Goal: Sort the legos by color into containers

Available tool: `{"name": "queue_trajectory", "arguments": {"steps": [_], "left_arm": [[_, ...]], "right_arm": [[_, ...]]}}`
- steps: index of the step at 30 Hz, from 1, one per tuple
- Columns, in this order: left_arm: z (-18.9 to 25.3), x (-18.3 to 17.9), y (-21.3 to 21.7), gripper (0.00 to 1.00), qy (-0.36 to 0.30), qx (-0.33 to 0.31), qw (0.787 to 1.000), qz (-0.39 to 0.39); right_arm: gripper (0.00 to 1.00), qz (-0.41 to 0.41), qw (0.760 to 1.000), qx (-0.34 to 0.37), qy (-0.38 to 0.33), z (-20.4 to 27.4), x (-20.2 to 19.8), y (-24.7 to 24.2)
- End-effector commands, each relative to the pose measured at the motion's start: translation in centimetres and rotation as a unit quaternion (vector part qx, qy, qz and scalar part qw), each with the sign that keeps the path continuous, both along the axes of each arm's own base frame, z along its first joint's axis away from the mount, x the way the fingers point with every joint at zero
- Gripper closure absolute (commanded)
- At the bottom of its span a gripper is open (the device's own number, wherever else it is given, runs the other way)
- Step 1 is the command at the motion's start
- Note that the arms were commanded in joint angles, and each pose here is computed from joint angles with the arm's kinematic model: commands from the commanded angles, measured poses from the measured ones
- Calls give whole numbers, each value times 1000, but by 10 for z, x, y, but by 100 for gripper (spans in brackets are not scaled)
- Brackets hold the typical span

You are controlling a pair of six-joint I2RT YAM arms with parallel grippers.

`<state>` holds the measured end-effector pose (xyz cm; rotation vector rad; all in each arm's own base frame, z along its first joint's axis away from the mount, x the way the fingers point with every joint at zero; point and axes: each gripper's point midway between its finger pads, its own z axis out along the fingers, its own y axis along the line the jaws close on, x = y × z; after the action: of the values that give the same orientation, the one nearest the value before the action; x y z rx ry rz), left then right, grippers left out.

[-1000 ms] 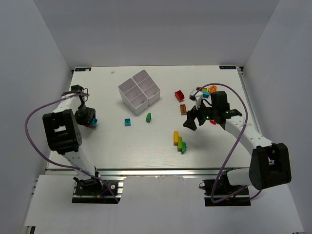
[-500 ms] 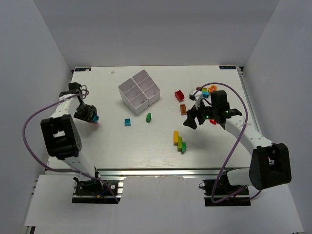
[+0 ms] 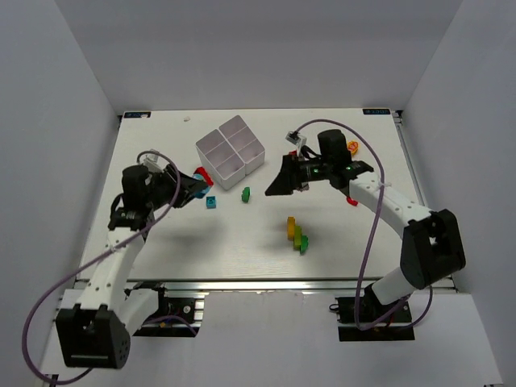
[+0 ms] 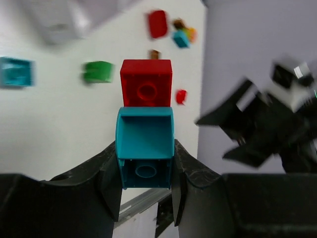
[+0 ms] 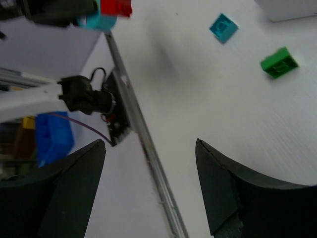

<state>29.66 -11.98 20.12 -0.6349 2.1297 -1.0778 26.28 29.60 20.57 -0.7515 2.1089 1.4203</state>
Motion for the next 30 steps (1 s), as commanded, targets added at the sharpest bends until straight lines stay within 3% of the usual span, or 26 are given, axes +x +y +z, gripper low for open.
{"name": "queue_trajectory", "arguments": {"steps": [1, 3, 7, 20, 30], "left_arm": [[71, -24, -48, 100, -193, -51, 975, -103], [93, -31, -54, 100, -248, -72, 961, -99], [102, -51, -66, 100, -280, -108, 948, -109], [96, -62, -99, 100, -267, -132, 941, -164], [93, -58, -107, 100, -263, -138, 939, -177]], "right_arm": [[21, 14, 992, 68, 101, 49, -4, 34], [20, 25, 989, 87, 120, 64, -6, 49], [18, 34, 984, 121, 127, 76, -8, 63], [22, 132, 974, 180, 36, 106, -30, 80], [30, 139, 974, 179, 30, 103, -27, 82]]}}
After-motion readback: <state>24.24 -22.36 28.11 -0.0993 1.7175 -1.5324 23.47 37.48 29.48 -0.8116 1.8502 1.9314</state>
